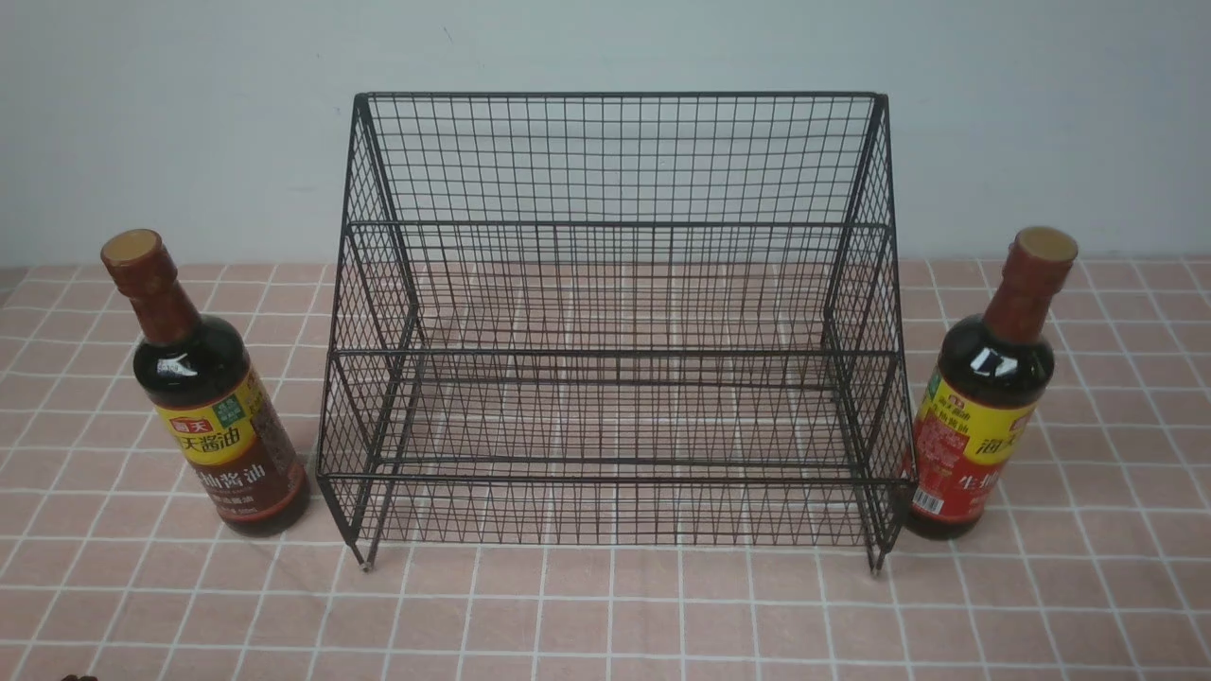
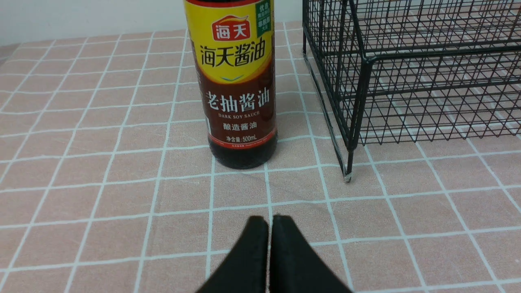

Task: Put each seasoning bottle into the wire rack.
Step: Use the right arm to grab the condiment bottle closest to it

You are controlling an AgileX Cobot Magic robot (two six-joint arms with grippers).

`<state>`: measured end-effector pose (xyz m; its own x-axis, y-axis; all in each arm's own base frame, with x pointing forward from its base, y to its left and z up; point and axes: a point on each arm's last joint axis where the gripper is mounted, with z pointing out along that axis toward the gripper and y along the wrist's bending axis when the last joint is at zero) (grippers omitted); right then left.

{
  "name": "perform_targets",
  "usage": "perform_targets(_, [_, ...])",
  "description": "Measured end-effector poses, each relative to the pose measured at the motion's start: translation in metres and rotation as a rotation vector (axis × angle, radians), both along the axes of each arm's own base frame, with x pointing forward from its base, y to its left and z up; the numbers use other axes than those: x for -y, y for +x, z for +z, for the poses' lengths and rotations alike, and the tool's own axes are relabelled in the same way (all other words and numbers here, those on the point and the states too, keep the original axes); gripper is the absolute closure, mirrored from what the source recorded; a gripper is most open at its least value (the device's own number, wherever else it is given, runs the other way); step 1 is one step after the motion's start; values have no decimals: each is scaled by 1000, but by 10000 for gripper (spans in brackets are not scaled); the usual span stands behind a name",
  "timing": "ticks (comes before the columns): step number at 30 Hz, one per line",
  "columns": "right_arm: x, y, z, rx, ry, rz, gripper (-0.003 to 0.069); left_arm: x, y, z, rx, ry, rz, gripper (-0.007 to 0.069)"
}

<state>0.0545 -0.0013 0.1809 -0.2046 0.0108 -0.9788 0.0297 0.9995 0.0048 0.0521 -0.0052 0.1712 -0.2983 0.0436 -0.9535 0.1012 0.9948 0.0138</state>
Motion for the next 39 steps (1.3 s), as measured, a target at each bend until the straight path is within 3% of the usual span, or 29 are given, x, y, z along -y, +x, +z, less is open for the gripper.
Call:
perform_targets(31, [0,0,1,6,-18,1,673,0,0,0,0,0,0,632])
perform_targets(34, [1,2,6,87,-25,-2,673,0,0,0,0,0,0,632])
perform_targets(35, [0,2,11,138,2,51,673,0,0,0,0,0,0,632])
perform_targets(36, [1,2,18,228,35,-10,673,0,0,0,0,0,0,632])
perform_targets(39, [3,-1,39,463,183,-30,673,0,0,0,0,0,0,632])
